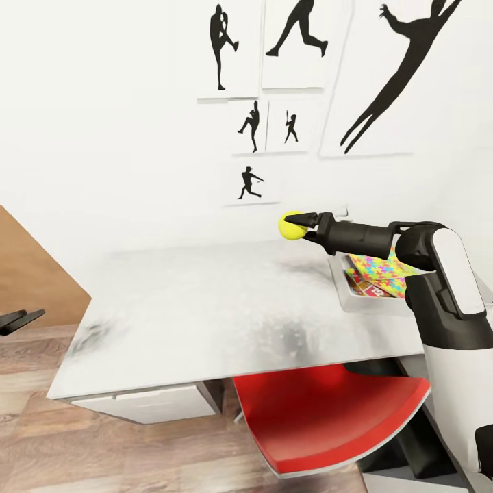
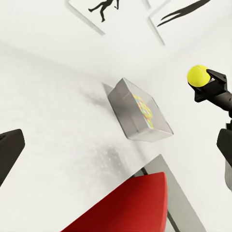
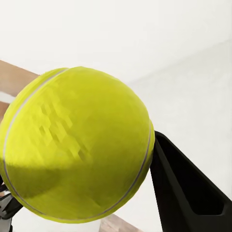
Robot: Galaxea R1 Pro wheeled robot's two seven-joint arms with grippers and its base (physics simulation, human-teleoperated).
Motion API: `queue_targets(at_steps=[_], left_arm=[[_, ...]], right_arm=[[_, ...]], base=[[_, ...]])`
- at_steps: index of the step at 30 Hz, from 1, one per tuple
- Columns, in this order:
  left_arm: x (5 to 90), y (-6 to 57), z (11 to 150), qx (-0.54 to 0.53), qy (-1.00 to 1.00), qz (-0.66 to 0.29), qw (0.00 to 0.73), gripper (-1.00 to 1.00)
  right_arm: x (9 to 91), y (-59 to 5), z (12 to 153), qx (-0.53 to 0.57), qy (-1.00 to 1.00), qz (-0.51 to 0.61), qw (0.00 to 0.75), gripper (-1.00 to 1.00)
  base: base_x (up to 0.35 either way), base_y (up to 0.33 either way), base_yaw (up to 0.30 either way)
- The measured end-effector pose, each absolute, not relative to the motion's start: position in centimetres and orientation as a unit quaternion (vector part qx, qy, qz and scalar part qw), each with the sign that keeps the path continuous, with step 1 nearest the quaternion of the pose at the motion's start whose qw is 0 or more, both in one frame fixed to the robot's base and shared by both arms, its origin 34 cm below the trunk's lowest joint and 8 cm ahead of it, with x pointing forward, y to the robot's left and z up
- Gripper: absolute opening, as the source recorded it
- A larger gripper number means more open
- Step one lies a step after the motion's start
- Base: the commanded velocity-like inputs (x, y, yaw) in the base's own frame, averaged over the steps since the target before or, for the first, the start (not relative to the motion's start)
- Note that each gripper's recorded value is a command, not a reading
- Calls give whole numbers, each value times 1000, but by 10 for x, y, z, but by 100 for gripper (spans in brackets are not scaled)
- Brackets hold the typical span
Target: Put all the toys in the child's room - the three board games (two on the bed and one on the table), the two jigsaw puzzles on the table, and the tennis ball on the table - inside the toy box on the table in the child's room.
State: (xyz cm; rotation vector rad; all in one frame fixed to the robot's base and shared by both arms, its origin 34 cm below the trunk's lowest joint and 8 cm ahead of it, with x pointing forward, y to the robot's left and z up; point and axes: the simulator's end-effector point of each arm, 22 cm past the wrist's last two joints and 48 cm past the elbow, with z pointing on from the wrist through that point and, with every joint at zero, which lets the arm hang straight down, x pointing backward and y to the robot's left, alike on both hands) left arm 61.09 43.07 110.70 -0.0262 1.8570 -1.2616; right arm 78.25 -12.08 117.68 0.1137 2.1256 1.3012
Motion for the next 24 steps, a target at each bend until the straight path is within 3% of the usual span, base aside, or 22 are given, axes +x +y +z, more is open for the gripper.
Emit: queue_targets(at_steps=[24], left_arm=[[606, 431, 1126, 0, 737, -506, 448, 100]], right_arm=[[770, -120, 1191, 38, 805, 496, 323, -100]], base=[[0, -1, -2]])
